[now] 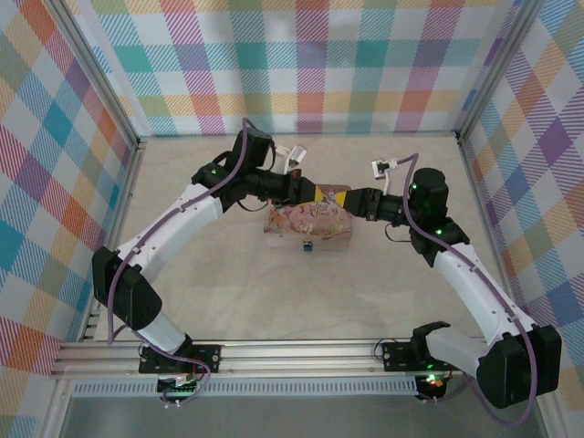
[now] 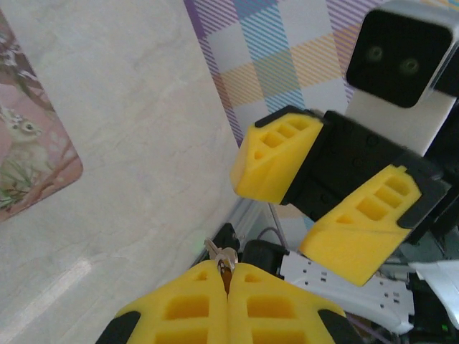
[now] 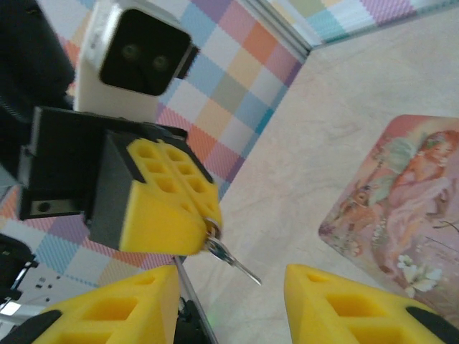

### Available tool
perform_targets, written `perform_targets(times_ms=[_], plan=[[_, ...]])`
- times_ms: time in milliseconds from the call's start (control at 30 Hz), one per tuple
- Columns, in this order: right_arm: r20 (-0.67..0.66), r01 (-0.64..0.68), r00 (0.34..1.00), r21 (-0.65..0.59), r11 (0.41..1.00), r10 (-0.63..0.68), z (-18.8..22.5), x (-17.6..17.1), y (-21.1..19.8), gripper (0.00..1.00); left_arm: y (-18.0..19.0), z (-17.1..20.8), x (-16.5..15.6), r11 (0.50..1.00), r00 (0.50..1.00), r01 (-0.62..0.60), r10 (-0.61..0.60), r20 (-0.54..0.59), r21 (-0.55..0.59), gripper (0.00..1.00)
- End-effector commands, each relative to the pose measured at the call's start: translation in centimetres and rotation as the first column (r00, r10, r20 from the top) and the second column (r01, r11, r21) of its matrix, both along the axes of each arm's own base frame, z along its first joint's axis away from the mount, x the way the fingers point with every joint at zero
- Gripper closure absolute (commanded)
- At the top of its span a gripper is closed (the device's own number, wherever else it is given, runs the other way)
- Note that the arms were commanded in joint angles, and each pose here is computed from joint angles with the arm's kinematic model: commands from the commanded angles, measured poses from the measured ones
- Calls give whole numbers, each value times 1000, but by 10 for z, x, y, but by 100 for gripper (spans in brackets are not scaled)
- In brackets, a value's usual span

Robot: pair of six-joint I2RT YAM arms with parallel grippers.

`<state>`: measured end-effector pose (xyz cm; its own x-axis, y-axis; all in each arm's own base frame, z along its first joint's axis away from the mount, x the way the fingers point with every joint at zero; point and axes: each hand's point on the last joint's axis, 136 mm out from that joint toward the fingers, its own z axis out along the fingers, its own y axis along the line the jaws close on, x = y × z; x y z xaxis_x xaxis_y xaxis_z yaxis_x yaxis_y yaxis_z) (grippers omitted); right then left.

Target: Unlock a padlock with a key

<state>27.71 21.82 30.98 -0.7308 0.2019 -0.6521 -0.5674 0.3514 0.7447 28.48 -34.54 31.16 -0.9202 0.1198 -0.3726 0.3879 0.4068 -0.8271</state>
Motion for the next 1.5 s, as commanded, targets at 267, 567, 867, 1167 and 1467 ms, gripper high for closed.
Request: perform_targets(times_ms=[267, 567, 867, 1167, 1467], plan=[[92, -138, 987, 38, 990, 134, 25, -20, 7, 65, -15, 15, -32, 984, 985, 172, -171, 30, -44, 100], [95, -228, 970, 41, 973, 224, 24, -36, 10, 69, -22, 17, -37, 980, 981, 194, -193, 34, -46, 100], [104, -276, 957, 40, 960, 271, 23, -46, 11, 76, -25, 19, -38, 979, 980, 198, -197, 39, -40, 100], [101, -280, 956, 40, 959, 275, 23, -43, 12, 97, -27, 21, -44, 972, 973, 229, -226, 54, -53, 100], [56, -254, 966, 33, 967, 252, 9, -32, 13, 100, -25, 31, -48, 969, 968, 237, -231, 96, -63, 87]])
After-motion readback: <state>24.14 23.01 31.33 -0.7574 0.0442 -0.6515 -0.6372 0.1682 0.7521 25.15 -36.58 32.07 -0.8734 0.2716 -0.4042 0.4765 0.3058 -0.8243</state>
